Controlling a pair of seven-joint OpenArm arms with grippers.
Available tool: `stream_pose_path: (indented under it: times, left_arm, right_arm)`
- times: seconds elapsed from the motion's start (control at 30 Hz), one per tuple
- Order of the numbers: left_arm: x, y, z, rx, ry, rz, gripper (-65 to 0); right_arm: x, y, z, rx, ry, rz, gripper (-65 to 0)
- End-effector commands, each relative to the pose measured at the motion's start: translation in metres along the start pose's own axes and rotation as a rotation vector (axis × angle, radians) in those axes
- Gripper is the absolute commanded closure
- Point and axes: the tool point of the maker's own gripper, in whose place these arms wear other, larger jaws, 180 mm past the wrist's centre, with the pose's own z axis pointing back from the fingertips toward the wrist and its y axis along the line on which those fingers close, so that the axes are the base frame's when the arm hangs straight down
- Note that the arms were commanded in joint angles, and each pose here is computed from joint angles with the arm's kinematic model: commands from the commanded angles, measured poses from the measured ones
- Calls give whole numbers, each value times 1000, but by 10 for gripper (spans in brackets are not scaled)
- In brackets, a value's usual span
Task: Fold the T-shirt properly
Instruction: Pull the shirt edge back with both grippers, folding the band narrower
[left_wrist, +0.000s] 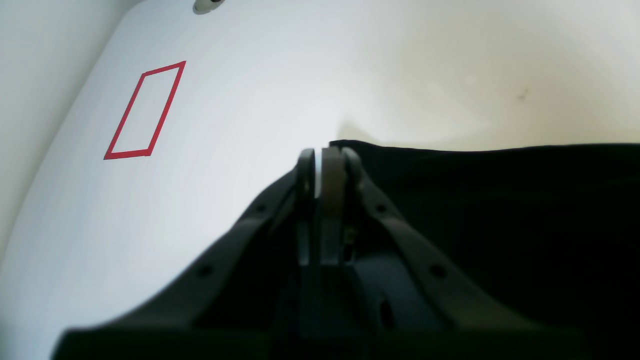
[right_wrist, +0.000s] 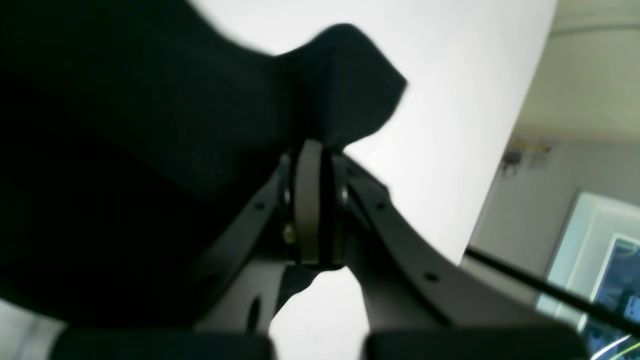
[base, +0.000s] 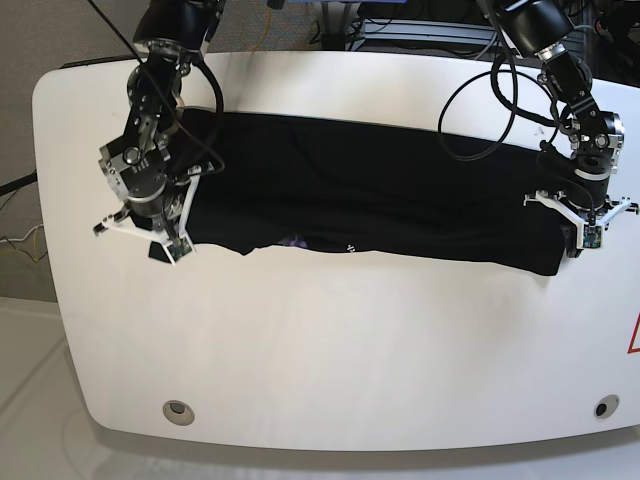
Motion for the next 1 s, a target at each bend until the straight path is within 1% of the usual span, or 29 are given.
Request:
stream_pose_path:
  times: [0.0,0.33,0.57,0.7,0.83,0.97]
  left_arm:
    - [18,9,0,21,-58,-3,-17]
    - [18,9,0,21,-58,-3,-17]
    - [17,8,0,21,-57,-2,-17]
    - [17,8,0,21,-57,-2,-17]
    - [17,8,0,21,-57,-2,-17]
    - [17,8,0,21,-57,-2,-17]
  right_arm:
    - [-1,-4,4,-19,-6,5,0]
    - [-32,16,3,26,63,18,0]
    - [-46,24,4,42,98,26,0]
    - [-55,23,6,37,146,29,0]
    - [-68,11,8,11,217,50,0]
    - [-71,-2,10,-17,261,56,0]
